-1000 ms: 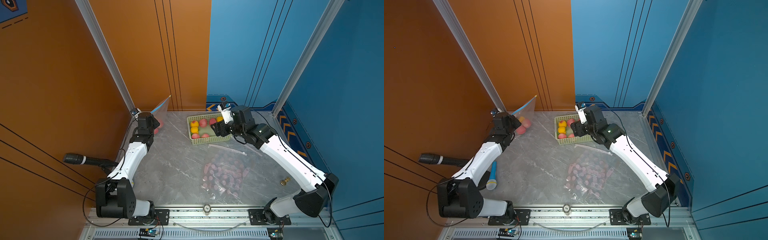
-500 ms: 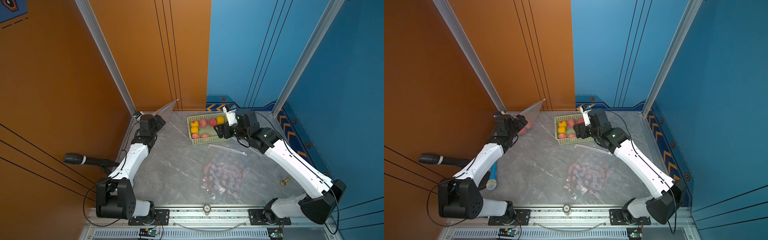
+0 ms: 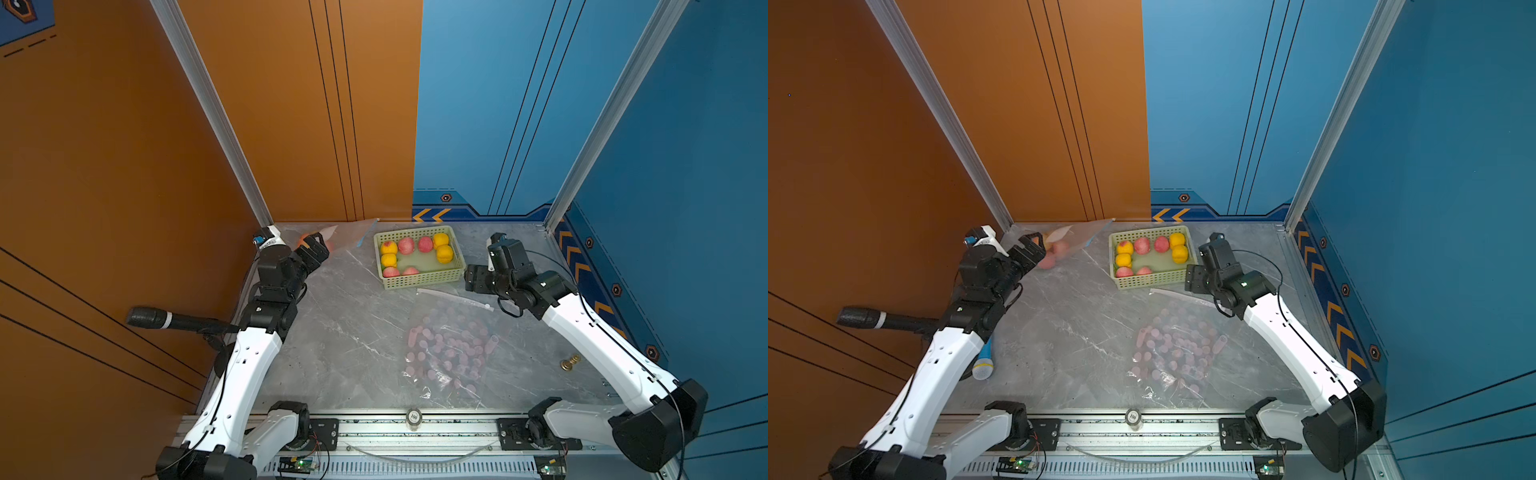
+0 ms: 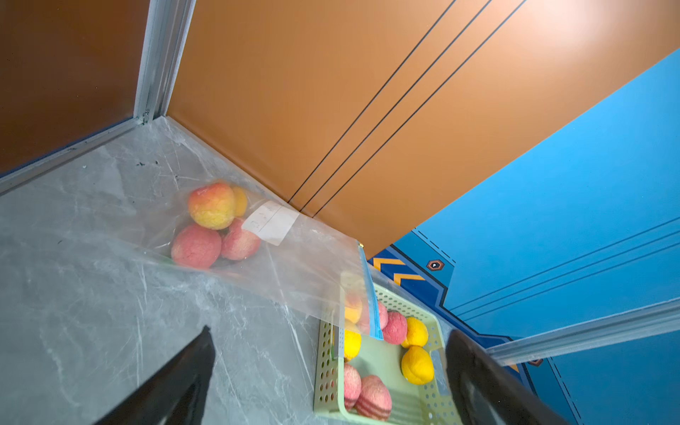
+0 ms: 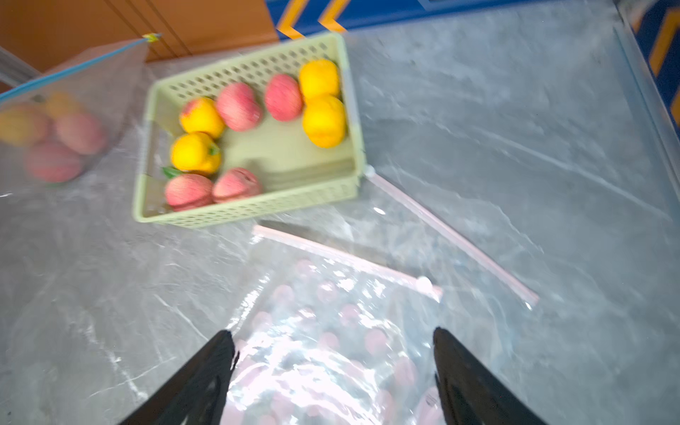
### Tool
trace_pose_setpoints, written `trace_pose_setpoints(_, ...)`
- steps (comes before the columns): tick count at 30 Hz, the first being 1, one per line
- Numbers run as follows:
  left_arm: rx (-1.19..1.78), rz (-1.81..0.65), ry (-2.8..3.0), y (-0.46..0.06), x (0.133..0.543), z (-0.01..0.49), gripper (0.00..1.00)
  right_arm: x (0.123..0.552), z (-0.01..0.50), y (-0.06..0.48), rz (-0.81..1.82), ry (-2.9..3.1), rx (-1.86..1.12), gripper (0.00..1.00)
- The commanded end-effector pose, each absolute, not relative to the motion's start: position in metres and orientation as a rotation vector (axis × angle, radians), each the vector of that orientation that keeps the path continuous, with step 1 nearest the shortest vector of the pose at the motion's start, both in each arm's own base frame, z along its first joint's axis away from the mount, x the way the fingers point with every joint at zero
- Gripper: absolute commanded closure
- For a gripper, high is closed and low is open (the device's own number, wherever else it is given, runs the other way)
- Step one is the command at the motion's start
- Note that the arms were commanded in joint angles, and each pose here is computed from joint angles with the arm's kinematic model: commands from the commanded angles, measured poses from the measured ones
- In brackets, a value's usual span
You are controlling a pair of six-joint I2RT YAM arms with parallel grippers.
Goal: Place the peach in a zip-top bag and seal the zipper
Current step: Place the zipper food storage bag at the corner of the board, then pick up the zipper food storage bag.
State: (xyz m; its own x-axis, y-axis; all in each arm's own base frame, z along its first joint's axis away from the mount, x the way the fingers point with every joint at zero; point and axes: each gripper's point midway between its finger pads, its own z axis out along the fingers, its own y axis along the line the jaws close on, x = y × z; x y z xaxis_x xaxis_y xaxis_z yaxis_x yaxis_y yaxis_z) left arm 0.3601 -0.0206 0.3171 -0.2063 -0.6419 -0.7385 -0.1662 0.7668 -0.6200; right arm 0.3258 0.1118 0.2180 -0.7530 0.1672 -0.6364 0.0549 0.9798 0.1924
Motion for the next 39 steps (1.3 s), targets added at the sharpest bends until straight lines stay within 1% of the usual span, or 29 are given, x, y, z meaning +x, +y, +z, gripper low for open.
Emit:
trace_pose_setpoints(1,-0.636,-0.464,1.889,-0.026,0.342,0.28,0.02,0.303,0.181,0.091,0.296,2.524,0.339,0.18)
trace_pose_setpoints(4,-0.626,-0.473,1.901,-0.03,0.332,0.274,0.02,0.292,0.152,0.076,0.371,2.573,0.454,0.25)
trace_pose_setpoints(5,-0.621,-0.479,1.905,-0.032,0.33,0.272,0.02,0.288,0.145,0.072,0.379,2.584,0.479,0.25)
trace_pose_setpoints(15,-0.542,-0.531,1.994,-0.067,0.321,0.244,0.03,0.272,0.085,0.07,0.413,2.7,0.565,0.42)
trace_pose_setpoints(23,-0.52,-0.563,2.024,-0.083,0.327,0.235,0.02,0.269,0.05,0.075,0.448,2.736,0.607,0.44)
trace_pose_setpoints(29,-0.521,-0.575,2.037,-0.088,0.331,0.231,0.02,0.288,0.043,0.093,0.587,2.705,0.573,0.49)
trace_pose_setpoints(32,-0.521,-0.575,2.046,-0.089,0.331,0.228,0.02,0.298,0.045,0.102,0.644,2.685,0.545,0.57)
trace_pose_setpoints(33,-0.52,-0.575,2.048,-0.089,0.331,0.227,0.02,0.299,0.044,0.102,0.648,2.685,0.541,0.61)
trace_pose_setpoints(36,-0.525,-0.578,2.05,-0.09,0.332,0.226,0.02,0.303,0.048,0.105,0.657,2.679,0.51,0.82)
trace_pose_setpoints(39,-0.522,-0.595,2.052,-0.093,0.334,0.229,0.02,0.306,0.063,0.108,0.671,2.643,0.447,0.92)
